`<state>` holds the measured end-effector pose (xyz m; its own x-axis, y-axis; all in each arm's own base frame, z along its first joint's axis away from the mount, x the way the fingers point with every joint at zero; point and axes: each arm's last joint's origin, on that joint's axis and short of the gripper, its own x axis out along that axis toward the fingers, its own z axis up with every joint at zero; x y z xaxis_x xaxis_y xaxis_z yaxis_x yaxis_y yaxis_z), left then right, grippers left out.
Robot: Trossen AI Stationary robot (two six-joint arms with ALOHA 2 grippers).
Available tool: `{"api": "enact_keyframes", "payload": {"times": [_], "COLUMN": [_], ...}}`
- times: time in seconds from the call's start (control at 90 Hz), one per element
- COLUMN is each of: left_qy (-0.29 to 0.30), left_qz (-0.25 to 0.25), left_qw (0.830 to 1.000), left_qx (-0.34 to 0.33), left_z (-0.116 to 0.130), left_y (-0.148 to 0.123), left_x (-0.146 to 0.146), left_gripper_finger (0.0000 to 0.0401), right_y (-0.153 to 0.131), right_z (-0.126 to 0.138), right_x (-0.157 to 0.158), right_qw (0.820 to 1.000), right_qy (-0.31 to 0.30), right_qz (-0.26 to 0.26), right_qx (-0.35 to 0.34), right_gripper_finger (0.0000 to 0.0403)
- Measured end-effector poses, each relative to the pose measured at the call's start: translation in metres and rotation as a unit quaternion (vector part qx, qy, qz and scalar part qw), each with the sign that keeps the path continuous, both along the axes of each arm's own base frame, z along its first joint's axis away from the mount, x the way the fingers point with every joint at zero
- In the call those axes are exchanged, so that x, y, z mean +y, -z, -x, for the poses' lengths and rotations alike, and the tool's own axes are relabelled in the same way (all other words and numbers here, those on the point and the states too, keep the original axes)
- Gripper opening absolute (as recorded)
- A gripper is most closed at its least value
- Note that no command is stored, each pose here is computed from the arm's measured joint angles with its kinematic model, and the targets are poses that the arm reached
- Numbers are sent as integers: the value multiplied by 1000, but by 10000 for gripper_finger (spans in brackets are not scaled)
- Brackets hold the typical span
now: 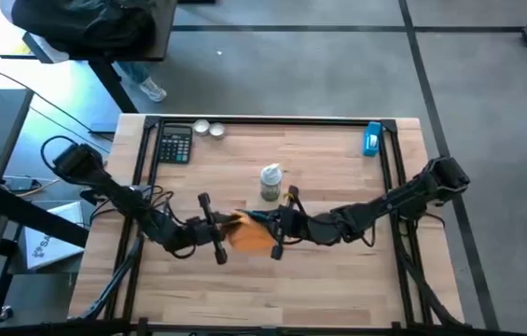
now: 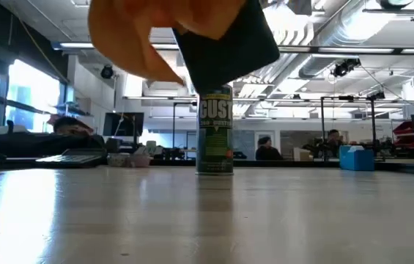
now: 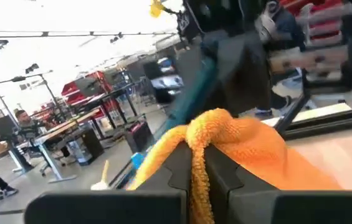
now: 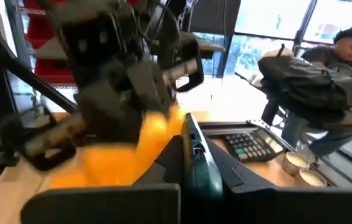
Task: Apply microfiber cloth
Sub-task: Wipe the back of the blue tablet using the orange microfiber cloth
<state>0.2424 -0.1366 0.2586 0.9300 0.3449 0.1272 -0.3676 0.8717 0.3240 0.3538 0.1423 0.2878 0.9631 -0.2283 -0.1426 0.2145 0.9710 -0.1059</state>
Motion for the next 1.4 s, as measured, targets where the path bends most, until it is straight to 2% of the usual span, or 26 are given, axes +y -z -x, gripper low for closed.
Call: {"api": "enact_keyframes", "payload": {"times": [0.178, 0.278, 0.422, 0.511, 0.633, 0.8, 0.967, 1.211, 1.3, 1.4], "left_qy": [-60, -16, 75, 110, 113, 97, 93, 101, 115, 157], "left_qz": [4, 14, 65, 94, 116, 121, 104, 142, 144, 138], "left_qw": [998, 999, 993, 987, 982, 984, 989, 985, 983, 978], "left_qx": [29, 41, 61, 72, 101, 90, 54, 19, 15, 13], "left_z": [18, 29, 38, 39, 34, 20, 11, 6, 4, 0], "left_y": [-5, -4, 9, 22, 47, 64, 65, 59, 56, 50], "left_x": [2, -1, -5, -4, -3, -2, -2, 3, 3, 0], "left_gripper_finger": [0, 0, 0, 0, 0, 9, 36, 116, 145, 168], "right_y": [7, 6, 2, -3, -15, -27, -25, -12, -9, -3], "right_z": [2, 4, 7, 9, 12, 18, 18, 18, 16, 13], "right_x": [8, 12, 16, 16, 12, 9, 9, 11, 12, 11], "right_qw": [999, 999, 998, 998, 998, 998, 997, 990, 988, 988], "right_qy": [-38, -48, -56, -59, -53, -54, -66, -133, -148, -145], "right_qz": [-5, 1, 15, 22, 32, 32, 26, -10, -12, -8], "right_qx": [25, 24, 15, 7, -15, -31, -19, 33, 39, 50], "right_gripper_finger": [0, 0, 0, 0, 0, 0, 0, 0, 0, 0]}}
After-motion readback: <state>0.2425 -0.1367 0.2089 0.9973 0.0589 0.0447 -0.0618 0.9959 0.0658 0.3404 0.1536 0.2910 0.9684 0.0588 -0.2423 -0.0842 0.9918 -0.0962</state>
